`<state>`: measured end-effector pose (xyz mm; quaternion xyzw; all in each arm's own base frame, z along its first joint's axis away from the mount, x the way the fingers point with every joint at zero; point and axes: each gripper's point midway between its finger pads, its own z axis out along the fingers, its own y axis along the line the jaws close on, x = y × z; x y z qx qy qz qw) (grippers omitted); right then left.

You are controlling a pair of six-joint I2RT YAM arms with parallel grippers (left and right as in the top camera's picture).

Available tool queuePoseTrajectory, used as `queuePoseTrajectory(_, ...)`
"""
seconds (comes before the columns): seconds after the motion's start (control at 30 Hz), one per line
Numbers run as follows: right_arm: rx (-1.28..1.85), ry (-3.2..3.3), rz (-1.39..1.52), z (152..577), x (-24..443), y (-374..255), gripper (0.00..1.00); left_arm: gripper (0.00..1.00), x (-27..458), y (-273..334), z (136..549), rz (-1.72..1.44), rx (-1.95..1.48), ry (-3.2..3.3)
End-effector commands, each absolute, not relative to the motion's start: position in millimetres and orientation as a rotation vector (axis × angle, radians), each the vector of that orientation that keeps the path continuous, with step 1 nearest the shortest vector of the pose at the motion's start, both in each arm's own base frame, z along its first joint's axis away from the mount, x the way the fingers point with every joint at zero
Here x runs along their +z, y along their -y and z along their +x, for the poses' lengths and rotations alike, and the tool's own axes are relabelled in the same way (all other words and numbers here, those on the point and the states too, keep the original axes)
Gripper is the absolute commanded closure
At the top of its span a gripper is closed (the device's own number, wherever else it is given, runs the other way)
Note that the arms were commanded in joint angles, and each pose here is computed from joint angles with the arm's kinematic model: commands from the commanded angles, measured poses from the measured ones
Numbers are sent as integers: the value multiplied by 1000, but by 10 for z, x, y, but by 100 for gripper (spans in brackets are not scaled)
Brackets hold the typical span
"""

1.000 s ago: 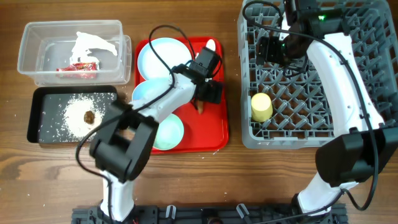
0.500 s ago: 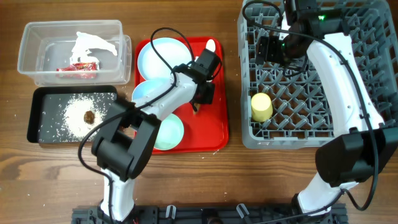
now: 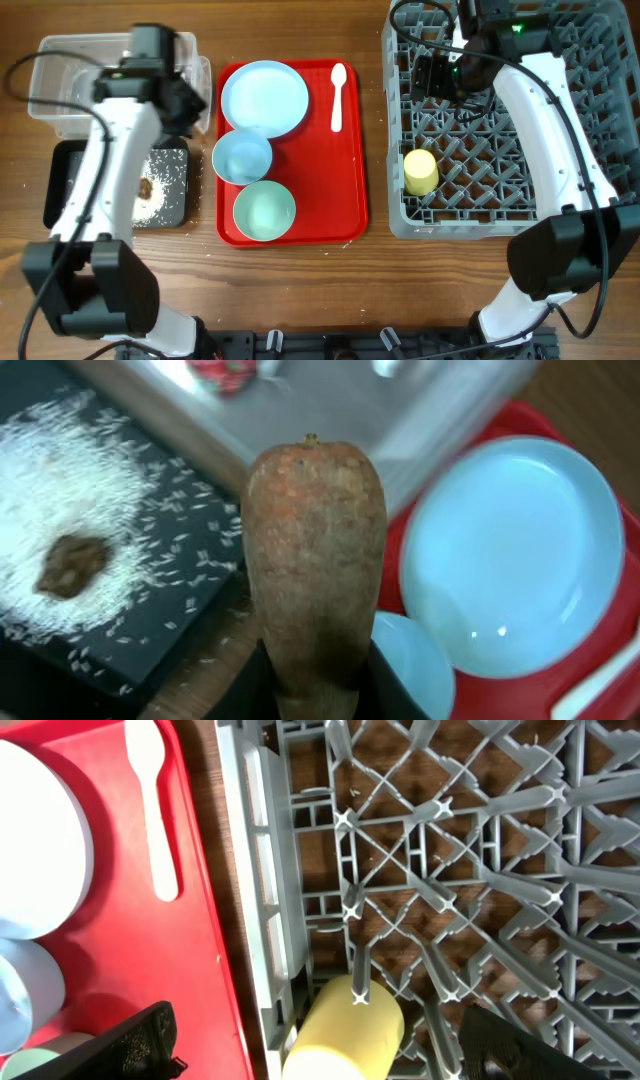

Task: Sort waste into correct bins and load items into the dishwasher rack
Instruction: 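Grasp the carrot scrap with the left gripper and drop it on the black tray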

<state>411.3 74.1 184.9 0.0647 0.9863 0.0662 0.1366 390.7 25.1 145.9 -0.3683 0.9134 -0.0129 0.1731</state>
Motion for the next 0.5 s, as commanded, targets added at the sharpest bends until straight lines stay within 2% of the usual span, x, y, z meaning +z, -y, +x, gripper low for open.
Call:
queuePoseTrajectory(0.0,218,-2805,178,4161,1999,-768,8,89,1460,-870,3760,-1370,-9,-2441)
queuePoseTrajectory(0.03,220,-2798,178,4177,2004,-771,7,87,1347,-1025,3737,-1465,-8,-2384)
queuePoseTrajectory(0.1,219,-2799,178,4175,2002,-770,7,88,1001,-1232,3648,-1562,14,-2353)
queuePoseTrajectory(0.27,219,-2800,177,4173,2001,-769,7,87,237,-1366,3384,-1773,51,-2304)
queuePoseTrajectory(0.3,219,-2799,177,4174,2002,-769,7,79,192,-1359,3356,-1778,57,-2312)
queuePoseTrajectory(0.33,219,-2799,178,4174,2002,-770,7,66,191,-1358,3355,-1778,57,-2313)
queuePoseTrajectory(0.4,219,-2799,177,4174,2002,-770,7,66,199,-1358,3363,-1768,55,-2318)
queuePoseTrajectory(0.43,219,-2799,177,4174,2002,-770,2,64,243,-1339,3401,-1729,27,-2335)
queuePoseTrajectory(0.47,219,-2799,177,4174,2002,-770,1,62,307,-1336,3439,-1690,11,-2343)
